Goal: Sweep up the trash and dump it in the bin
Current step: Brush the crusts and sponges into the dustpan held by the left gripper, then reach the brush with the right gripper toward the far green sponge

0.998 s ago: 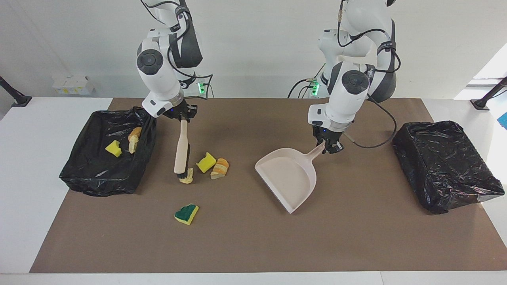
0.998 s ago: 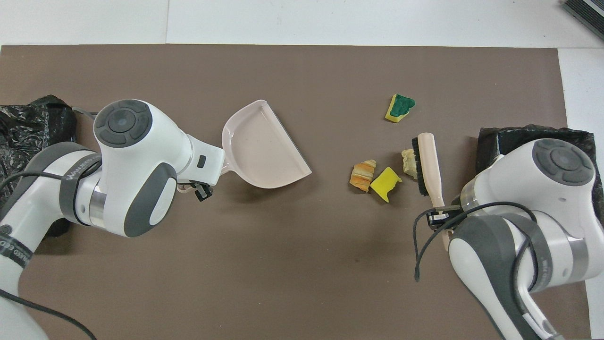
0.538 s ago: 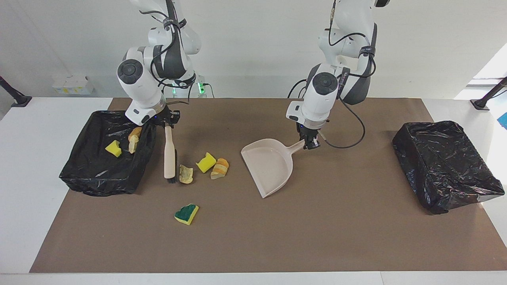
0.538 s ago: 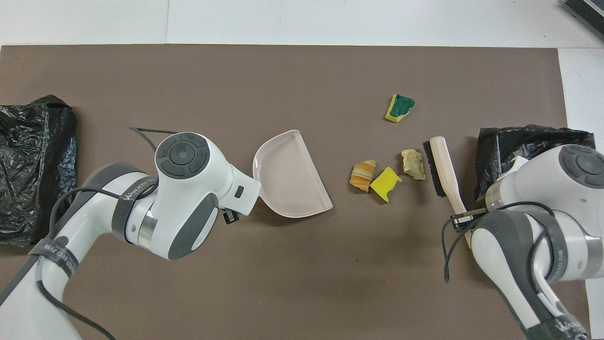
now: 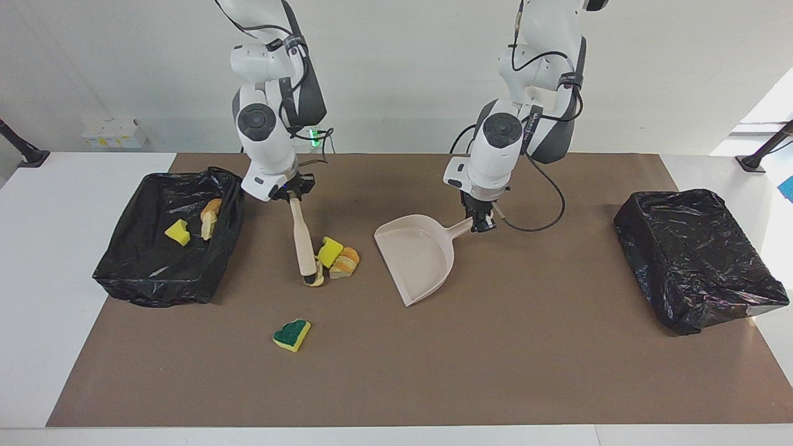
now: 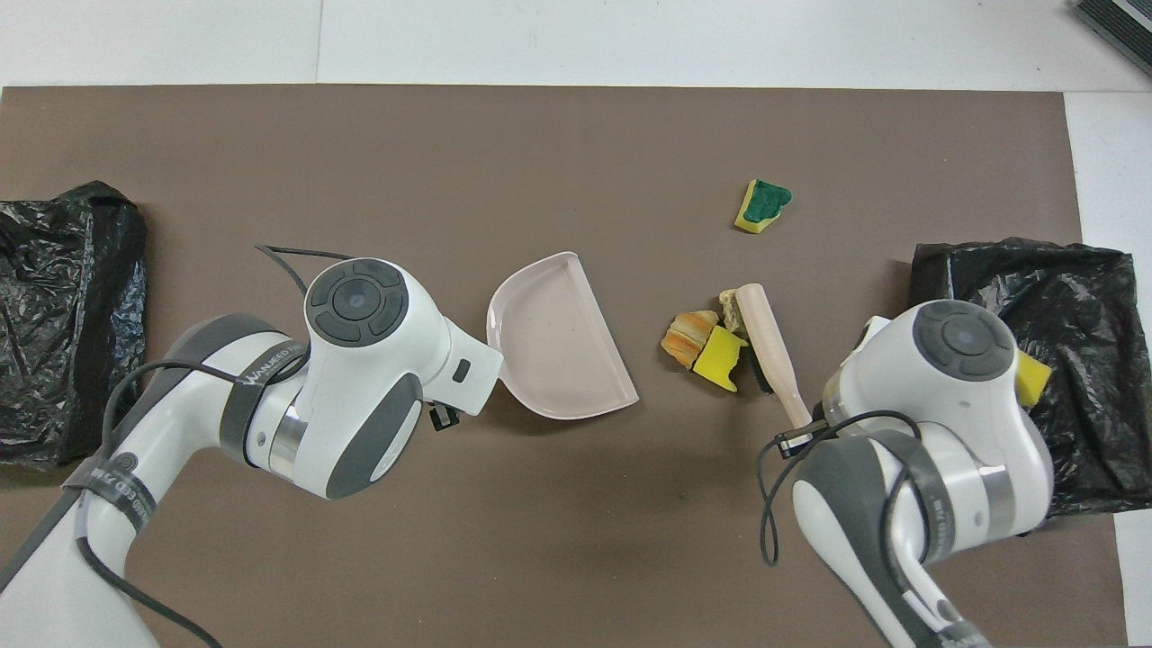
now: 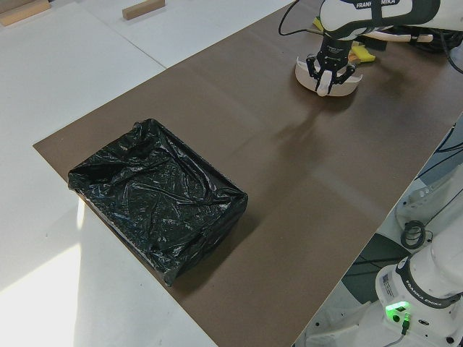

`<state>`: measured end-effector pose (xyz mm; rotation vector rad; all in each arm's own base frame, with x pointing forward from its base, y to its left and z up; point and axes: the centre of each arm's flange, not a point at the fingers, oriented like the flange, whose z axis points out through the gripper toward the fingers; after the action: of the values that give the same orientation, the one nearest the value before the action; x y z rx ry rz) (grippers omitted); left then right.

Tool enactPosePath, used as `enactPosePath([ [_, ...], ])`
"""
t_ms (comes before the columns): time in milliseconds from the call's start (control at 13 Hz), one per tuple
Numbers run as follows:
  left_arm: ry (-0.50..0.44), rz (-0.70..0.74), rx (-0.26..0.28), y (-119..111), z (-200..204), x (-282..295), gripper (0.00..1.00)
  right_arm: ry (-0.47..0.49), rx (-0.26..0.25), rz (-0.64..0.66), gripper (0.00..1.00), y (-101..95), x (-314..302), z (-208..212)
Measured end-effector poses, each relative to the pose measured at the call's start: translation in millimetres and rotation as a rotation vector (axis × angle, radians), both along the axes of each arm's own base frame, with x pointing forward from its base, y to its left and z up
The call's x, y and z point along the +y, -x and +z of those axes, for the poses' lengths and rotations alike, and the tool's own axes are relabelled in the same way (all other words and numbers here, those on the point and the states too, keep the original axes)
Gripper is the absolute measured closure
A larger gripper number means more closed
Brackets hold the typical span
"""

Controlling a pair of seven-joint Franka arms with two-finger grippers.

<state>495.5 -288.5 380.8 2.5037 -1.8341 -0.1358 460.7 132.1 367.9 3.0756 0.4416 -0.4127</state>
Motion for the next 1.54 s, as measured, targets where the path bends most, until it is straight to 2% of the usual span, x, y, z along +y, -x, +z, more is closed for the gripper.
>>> enactPosePath([
  [384,0.0,-0.007,-0.004,0.5,-1.8,0.4,0.67,-0.095,0.002,0.049,0.74,30.4,104.9,0.9],
  [691,0.018,-0.038,-0.036,2.9,-10.4,4.2,0.67,-0.068,0.013,0.051,0.74,65.8,168.9,14.1],
  [998,0.036,-0.075,-0.068,2.8,-17.7,10.4,0.67,-0.076,0.005,0.027,0.74,54.3,163.3,27.2],
  [1382,0.038,-0.082,-0.072,2.8,-17.3,10.9,0.67,-0.072,0.011,0.051,0.74,58.9,170.3,47.7],
  [1536,0.038,-0.082,-0.071,2.8,-17.4,10.9,0.67,-0.075,0.003,0.026,0.74,50.6,160.5,48.3],
])
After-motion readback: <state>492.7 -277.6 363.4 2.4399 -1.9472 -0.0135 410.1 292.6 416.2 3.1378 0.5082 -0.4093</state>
